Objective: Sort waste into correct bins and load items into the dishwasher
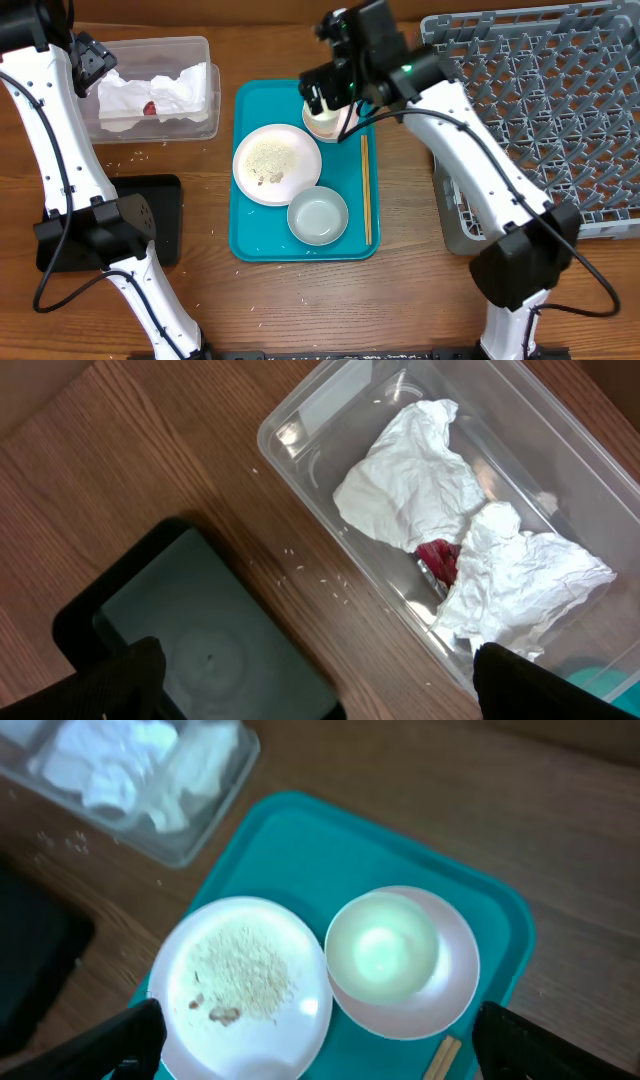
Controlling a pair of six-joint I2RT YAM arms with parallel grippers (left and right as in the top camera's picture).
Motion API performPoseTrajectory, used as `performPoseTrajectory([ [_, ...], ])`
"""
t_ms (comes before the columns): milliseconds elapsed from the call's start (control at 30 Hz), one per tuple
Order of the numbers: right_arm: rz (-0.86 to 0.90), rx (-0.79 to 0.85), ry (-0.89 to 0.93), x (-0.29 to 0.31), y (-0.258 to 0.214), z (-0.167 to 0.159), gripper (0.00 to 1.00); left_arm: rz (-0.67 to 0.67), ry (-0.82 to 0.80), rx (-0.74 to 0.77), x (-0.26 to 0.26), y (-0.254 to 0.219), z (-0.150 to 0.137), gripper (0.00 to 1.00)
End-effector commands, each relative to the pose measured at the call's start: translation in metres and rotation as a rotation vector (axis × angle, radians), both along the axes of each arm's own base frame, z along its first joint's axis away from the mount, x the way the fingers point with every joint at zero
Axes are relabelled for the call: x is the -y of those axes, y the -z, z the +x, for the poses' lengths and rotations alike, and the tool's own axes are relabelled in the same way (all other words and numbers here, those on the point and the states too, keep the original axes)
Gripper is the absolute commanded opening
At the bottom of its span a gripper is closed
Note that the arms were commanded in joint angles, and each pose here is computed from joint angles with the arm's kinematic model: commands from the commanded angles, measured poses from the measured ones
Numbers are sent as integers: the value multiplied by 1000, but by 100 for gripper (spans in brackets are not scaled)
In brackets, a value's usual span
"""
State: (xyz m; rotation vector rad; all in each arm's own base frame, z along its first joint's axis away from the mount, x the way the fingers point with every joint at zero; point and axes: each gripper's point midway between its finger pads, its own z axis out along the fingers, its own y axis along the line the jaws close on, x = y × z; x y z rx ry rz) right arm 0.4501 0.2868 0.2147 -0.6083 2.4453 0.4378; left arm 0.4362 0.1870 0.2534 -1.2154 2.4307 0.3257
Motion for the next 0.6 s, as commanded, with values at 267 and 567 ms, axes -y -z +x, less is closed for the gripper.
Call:
performPoseTrajectory([
  [267, -45, 80, -64, -43, 30, 10, 98, 1, -5, 7, 3, -2, 0, 100],
  [567, -93, 18, -58, -50, 92, 23, 56, 1, -5, 7, 3, -2, 0, 100],
])
